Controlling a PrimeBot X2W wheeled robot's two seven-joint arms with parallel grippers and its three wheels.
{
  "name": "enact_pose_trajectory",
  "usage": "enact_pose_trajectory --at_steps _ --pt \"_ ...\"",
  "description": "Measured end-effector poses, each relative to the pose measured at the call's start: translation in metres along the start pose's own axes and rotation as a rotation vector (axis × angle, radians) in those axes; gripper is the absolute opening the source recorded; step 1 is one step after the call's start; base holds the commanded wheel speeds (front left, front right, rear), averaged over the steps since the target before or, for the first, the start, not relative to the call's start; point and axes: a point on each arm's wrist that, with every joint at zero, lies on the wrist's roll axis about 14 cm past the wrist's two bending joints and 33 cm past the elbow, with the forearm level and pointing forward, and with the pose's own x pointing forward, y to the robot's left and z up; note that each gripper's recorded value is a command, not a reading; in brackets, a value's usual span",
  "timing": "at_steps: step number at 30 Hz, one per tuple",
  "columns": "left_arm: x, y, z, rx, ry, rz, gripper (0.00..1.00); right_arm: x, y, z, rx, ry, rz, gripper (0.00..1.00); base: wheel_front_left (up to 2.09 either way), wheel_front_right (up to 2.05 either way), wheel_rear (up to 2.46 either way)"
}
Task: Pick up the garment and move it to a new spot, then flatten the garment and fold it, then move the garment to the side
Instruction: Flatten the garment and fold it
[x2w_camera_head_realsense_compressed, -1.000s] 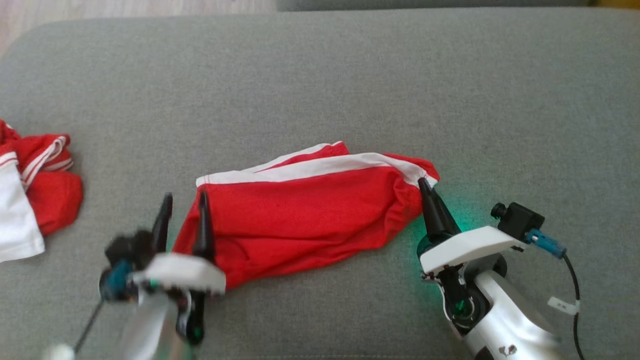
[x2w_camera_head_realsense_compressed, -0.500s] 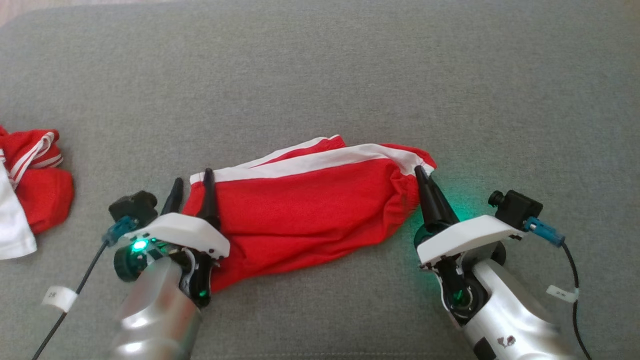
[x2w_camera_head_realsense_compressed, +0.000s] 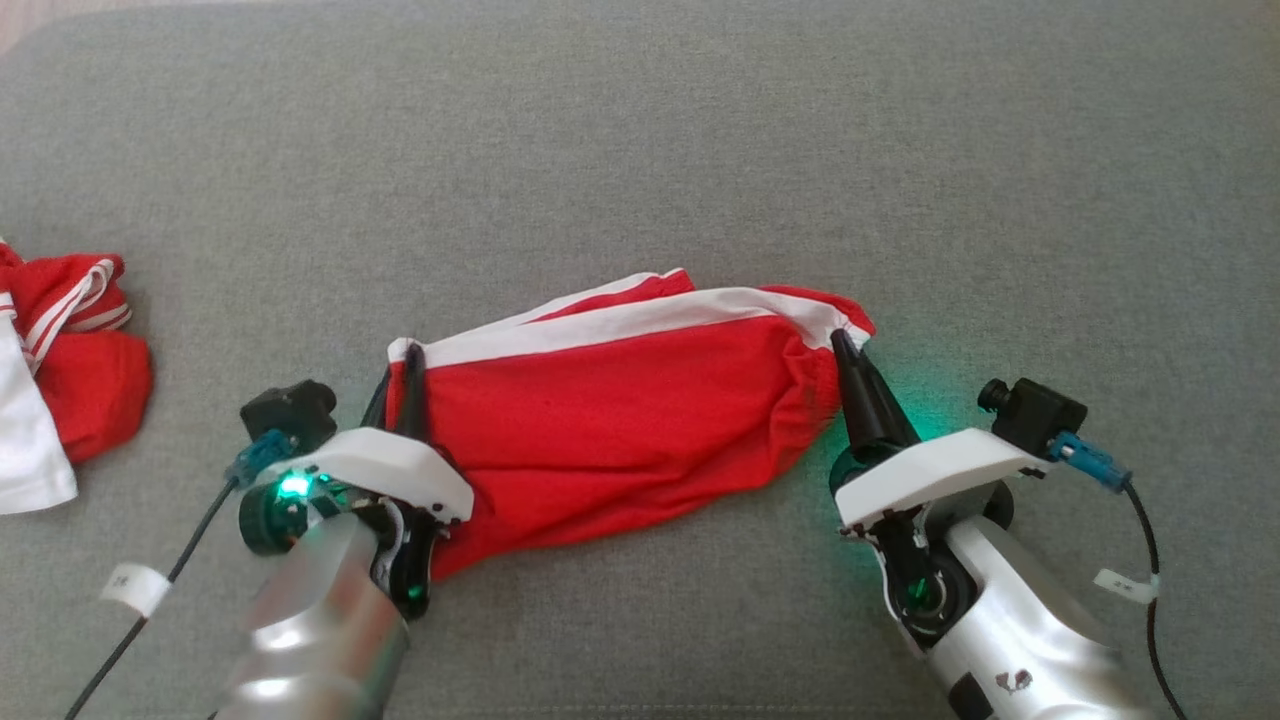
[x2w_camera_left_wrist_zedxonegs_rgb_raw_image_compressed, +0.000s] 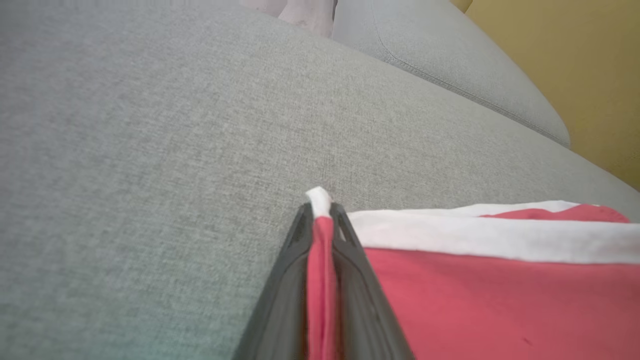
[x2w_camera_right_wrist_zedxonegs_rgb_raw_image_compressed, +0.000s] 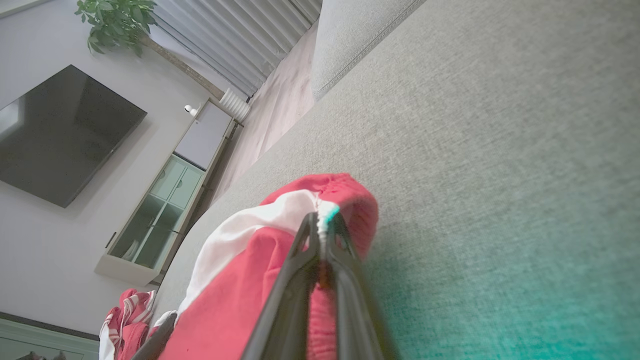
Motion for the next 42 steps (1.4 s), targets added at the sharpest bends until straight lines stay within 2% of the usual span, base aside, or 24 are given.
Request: enact_pose_trajectory --at_steps 1,3,5,11,21,28,32,33,34,35,36,39,42 --pt "0.000 0.001 0.002 0.004 -0.006 0.001 0.06 0.000 0.000 0.000 0.000 -0.001 0.000 0.00 0.00 0.00 0.00" --pt "0.000 0.003 0.006 0.026 -0.019 -0.001 0.05 0.000 0.001 0.001 -0.001 -0.001 0.001 0.00 0.00 0.00 0.00" --pt "0.000 0.003 0.016 0.045 -0.046 -0.007 0.00 0.000 0.001 0.001 -0.001 -0.003 0.002 0.00 0.00 0.00 0.00" --pt "-0.003 -0.016 0.082 0.119 -0.251 -0.066 0.00 0.000 0.009 0.008 0.001 -0.026 0.019 0.00 0.00 0.00 0.00" --pt "-0.033 -0.040 0.115 0.188 -0.391 -0.133 0.00 -0.005 0.054 0.057 -0.007 -0.174 0.137 0.00 0.00 0.00 0.00" --pt "-0.046 -0.047 0.091 0.173 -0.361 -0.152 0.00 -0.017 0.072 0.083 -0.018 -0.254 0.186 0.00 0.00 0.00 0.00" --pt "-0.056 -0.048 0.055 0.143 -0.295 -0.158 0.00 -0.027 0.071 0.075 -0.050 -0.239 0.188 0.00 0.00 0.00 0.00" --pt "-0.058 -0.046 0.045 0.138 -0.271 -0.156 0.33 -0.030 0.065 0.069 -0.054 -0.223 0.173 0.00 0.00 0.00 0.00" --pt "-0.061 -0.044 0.033 0.133 -0.245 -0.150 0.59 -0.034 0.057 0.061 -0.058 -0.205 0.151 0.00 0.00 0.00 0.00" --pt "-0.065 -0.041 0.022 0.125 -0.220 -0.142 0.93 -0.037 0.047 0.052 -0.059 -0.183 0.127 0.00 0.00 0.00 0.00" --pt "-0.068 -0.038 0.010 0.121 -0.194 -0.135 1.00 -0.041 0.038 0.044 -0.059 -0.163 0.101 0.00 0.00 0.00 0.00" --pt "-0.078 -0.031 -0.021 0.107 -0.119 -0.119 1.00 -0.050 0.018 0.024 -0.051 -0.113 0.044 0.00 0.00 0.00 0.00" --pt "-0.085 -0.030 -0.034 0.095 -0.089 -0.116 1.00 -0.053 0.013 0.018 -0.051 -0.096 0.028 0.00 0.00 0.00 0.00"
